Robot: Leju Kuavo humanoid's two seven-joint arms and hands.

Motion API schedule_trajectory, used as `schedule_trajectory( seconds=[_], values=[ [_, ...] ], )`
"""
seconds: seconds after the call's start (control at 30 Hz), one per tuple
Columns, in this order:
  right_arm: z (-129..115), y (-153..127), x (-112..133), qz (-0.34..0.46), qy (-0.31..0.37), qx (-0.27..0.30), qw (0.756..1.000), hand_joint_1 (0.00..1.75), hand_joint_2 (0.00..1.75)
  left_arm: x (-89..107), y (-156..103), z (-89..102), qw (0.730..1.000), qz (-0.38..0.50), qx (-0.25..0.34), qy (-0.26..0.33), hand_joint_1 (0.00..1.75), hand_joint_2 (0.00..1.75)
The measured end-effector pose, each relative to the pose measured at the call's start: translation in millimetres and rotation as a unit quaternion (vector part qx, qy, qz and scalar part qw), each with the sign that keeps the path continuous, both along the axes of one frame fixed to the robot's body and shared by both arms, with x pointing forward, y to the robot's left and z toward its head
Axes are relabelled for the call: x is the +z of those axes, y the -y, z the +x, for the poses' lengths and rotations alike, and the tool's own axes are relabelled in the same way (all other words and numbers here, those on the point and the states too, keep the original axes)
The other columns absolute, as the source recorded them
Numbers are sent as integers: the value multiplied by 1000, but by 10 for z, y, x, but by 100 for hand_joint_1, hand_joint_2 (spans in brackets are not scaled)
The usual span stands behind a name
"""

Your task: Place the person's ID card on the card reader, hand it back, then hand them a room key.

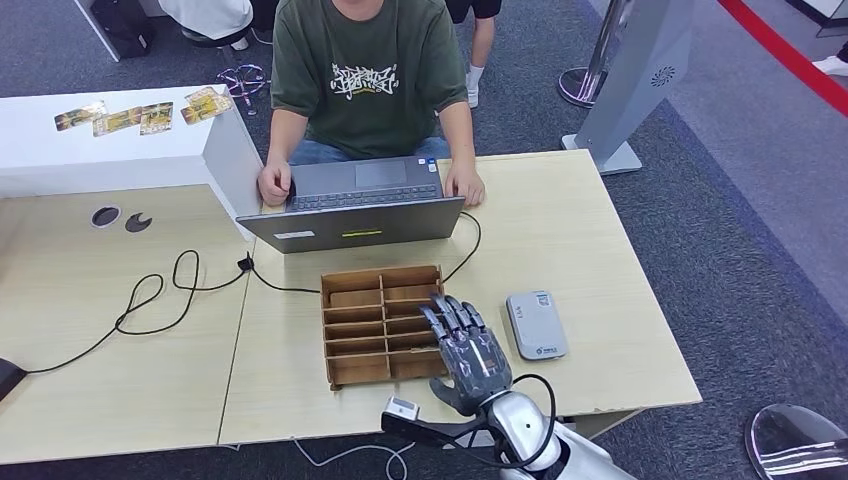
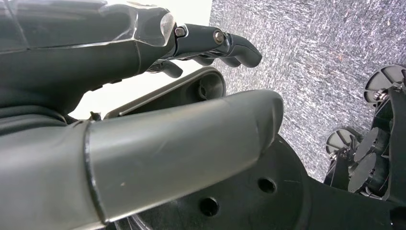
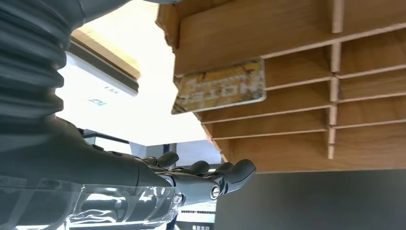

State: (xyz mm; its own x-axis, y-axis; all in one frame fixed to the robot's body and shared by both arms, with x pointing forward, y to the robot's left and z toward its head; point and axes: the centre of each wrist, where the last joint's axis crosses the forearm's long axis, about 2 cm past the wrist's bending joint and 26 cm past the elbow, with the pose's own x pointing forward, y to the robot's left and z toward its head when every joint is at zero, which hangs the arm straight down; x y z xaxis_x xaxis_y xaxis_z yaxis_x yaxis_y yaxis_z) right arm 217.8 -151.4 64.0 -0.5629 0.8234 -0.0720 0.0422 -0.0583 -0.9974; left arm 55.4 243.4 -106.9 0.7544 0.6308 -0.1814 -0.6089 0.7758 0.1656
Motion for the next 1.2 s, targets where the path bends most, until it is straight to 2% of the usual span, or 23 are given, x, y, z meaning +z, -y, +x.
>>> schedule_trajectory(
  seconds=[0.3, 1.2],
  values=[
    [-25, 77, -45, -5, -10, -9, 1000, 0, 175, 0, -2, -2, 1000, 1, 4, -2, 0, 0],
    [-21, 36, -31, 20, -22, 0, 1000, 0, 175, 0, -3, -2, 1000, 2, 4, -3, 0, 0]
  ],
)
